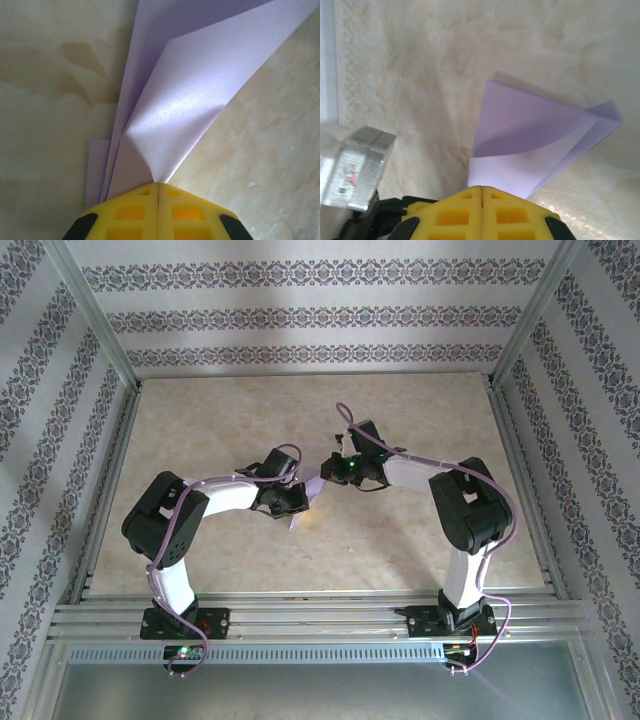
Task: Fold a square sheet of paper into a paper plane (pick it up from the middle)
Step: Fold the wing for the fifth time at the center of the table.
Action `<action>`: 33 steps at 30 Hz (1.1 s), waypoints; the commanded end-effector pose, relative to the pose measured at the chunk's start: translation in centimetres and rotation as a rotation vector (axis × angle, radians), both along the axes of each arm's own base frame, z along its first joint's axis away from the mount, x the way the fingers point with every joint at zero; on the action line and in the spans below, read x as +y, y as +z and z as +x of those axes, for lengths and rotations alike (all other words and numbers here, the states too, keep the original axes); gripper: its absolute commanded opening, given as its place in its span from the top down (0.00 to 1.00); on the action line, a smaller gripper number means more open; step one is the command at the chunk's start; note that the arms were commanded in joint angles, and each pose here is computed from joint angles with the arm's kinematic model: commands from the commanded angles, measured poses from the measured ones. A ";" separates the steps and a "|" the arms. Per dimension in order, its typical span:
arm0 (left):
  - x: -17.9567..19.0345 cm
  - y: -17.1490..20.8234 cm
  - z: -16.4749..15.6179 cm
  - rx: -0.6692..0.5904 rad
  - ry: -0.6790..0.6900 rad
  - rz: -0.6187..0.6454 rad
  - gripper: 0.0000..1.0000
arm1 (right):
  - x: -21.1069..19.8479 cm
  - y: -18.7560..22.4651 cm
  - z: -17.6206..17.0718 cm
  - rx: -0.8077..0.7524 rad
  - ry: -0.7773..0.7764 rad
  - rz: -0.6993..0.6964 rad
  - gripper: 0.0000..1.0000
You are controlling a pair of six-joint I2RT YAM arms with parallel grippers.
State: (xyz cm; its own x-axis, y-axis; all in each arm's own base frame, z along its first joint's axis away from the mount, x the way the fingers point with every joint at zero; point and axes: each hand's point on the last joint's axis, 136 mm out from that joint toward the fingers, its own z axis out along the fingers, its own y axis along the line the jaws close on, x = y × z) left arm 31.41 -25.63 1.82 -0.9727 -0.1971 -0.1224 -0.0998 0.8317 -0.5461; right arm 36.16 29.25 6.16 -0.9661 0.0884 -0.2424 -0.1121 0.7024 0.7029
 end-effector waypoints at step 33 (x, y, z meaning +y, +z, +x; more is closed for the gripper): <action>4.0 -4.8 -5.9 0.168 0.016 0.120 1.00 | -9.6 -3.3 8.1 0.016 -0.191 -0.103 0.96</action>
State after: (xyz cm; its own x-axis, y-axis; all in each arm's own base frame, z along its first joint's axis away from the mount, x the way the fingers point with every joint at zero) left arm 30.70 -25.20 1.67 -0.9616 -0.2077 -0.1796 -0.0646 0.8068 -0.5873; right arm 42.84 21.86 1.89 -0.9585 0.2328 -0.1643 0.0552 0.7173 0.6946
